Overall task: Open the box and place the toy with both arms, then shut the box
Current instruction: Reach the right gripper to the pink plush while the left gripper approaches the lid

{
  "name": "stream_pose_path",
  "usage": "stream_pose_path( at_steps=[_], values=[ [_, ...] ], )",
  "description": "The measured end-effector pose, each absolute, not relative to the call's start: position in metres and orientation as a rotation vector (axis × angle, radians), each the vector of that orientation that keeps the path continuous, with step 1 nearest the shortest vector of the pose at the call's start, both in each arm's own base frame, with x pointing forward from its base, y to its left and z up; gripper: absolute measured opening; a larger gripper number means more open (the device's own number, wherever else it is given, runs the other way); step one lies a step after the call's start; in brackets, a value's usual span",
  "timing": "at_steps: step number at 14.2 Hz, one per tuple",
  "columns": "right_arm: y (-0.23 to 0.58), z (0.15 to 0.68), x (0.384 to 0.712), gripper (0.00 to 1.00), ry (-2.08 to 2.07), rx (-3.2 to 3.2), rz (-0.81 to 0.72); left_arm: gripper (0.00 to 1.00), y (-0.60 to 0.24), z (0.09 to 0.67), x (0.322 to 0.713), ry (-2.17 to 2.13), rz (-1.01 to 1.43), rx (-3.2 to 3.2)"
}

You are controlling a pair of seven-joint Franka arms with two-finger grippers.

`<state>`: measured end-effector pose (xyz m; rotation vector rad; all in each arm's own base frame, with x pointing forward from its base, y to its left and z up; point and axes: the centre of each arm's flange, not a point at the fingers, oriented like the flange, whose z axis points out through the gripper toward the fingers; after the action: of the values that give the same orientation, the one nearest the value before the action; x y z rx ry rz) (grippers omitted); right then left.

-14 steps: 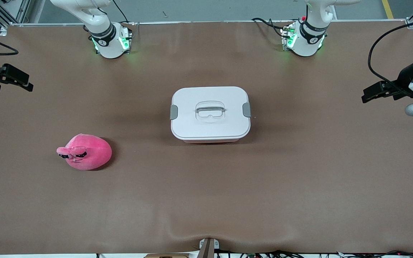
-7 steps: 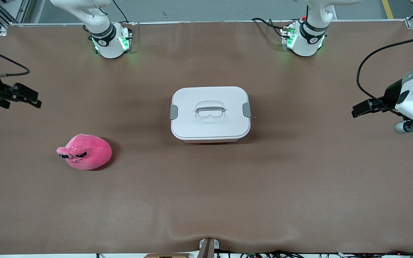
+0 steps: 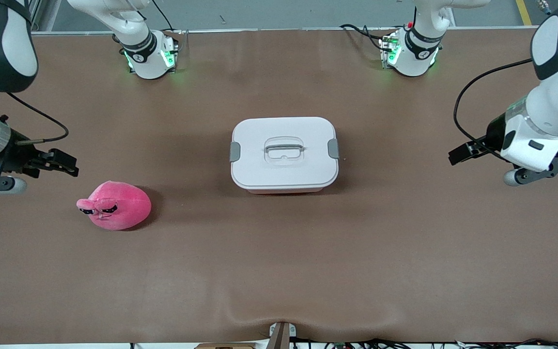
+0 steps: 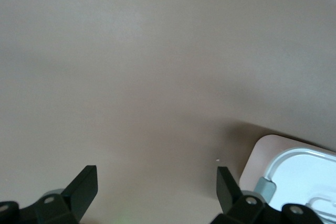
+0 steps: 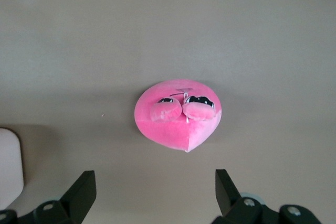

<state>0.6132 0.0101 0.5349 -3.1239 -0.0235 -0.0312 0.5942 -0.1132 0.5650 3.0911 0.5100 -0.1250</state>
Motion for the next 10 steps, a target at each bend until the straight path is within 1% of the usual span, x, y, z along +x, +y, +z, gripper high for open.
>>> stream_pose_path(
  at_steps=[6,10],
  values=[
    [0.007,0.510,0.618,1.00,-0.072,-3.125,-0.020,1.00,-0.163,0.556,0.590,0.737,-0.116,3.053],
    [0.006,0.486,0.629,1.00,-0.158,-3.125,-0.019,1.00,-0.203,0.548,0.582,0.911,-0.117,3.014]
  ],
)
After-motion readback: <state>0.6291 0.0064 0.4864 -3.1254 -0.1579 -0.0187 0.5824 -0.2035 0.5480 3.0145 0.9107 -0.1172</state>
